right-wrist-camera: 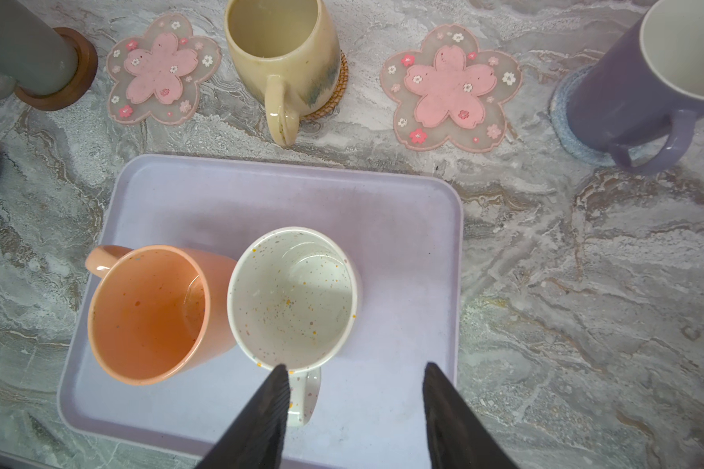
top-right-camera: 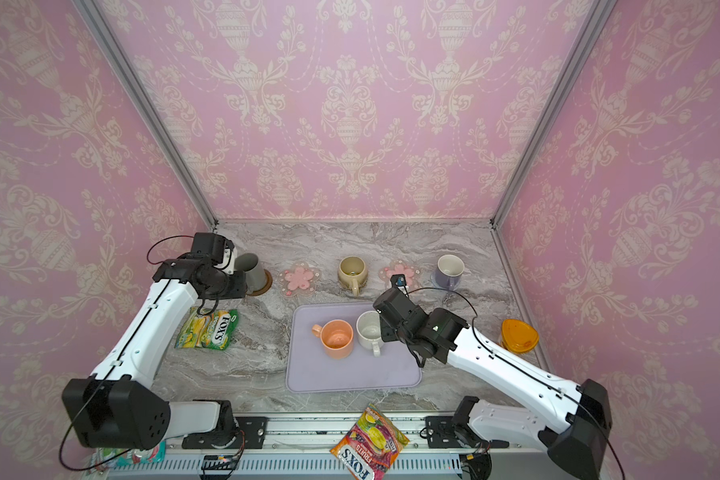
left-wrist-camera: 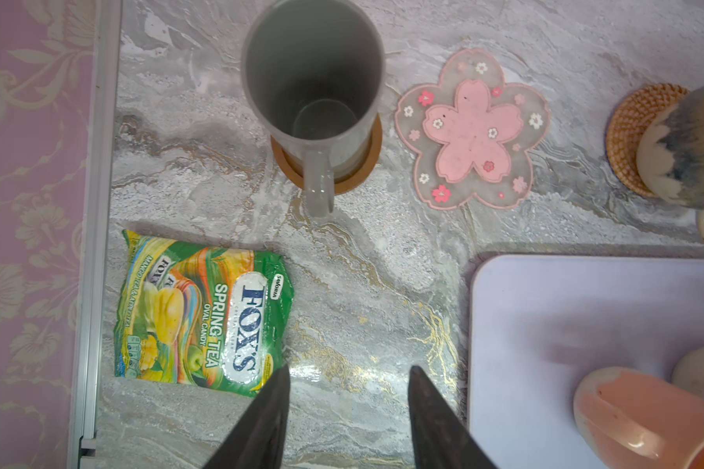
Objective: Place cups on coasters
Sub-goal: Rotate the cup on the tray.
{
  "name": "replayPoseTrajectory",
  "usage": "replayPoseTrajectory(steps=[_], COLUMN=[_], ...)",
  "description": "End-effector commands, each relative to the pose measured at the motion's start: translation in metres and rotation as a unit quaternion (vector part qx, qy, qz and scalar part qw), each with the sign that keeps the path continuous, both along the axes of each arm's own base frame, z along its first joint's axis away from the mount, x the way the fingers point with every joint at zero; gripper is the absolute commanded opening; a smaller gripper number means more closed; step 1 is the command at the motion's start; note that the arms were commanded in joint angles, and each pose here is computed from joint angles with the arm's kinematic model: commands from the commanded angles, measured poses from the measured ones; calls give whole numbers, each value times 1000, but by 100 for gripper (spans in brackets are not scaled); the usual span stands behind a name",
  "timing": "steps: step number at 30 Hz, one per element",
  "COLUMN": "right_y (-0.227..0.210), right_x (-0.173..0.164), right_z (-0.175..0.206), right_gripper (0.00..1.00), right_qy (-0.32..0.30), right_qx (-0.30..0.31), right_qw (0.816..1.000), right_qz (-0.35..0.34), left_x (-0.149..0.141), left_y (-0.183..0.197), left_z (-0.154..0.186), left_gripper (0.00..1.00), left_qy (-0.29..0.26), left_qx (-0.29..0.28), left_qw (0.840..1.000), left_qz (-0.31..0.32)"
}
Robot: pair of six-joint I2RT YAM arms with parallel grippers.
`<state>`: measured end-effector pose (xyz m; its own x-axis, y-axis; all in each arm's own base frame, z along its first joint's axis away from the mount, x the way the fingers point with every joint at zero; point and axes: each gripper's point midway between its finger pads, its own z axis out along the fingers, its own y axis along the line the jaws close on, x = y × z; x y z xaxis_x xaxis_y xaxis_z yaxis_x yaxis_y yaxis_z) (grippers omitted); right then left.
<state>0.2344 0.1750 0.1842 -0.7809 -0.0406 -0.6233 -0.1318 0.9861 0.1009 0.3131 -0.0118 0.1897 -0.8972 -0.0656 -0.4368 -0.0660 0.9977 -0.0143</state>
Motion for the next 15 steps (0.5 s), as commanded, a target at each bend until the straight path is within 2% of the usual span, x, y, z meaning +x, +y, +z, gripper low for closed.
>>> replayPoseTrajectory(steps=[1,15], right_y=[-2,2], right_x=[-9,-20], right_z=[-8,-24], right_gripper=[54,54], right_qy=[20,48], right_qx=[21,47], right_qw=[1000,998], right_qz=[-9,-8], left_x=[-16,-13], left_y=[-13,-72], left_z=[-8,-35], left_gripper=[49,46], left_qy=[28,39], left_qx=[15,-49], left_qw=[999,997], left_qz=[-21,-51])
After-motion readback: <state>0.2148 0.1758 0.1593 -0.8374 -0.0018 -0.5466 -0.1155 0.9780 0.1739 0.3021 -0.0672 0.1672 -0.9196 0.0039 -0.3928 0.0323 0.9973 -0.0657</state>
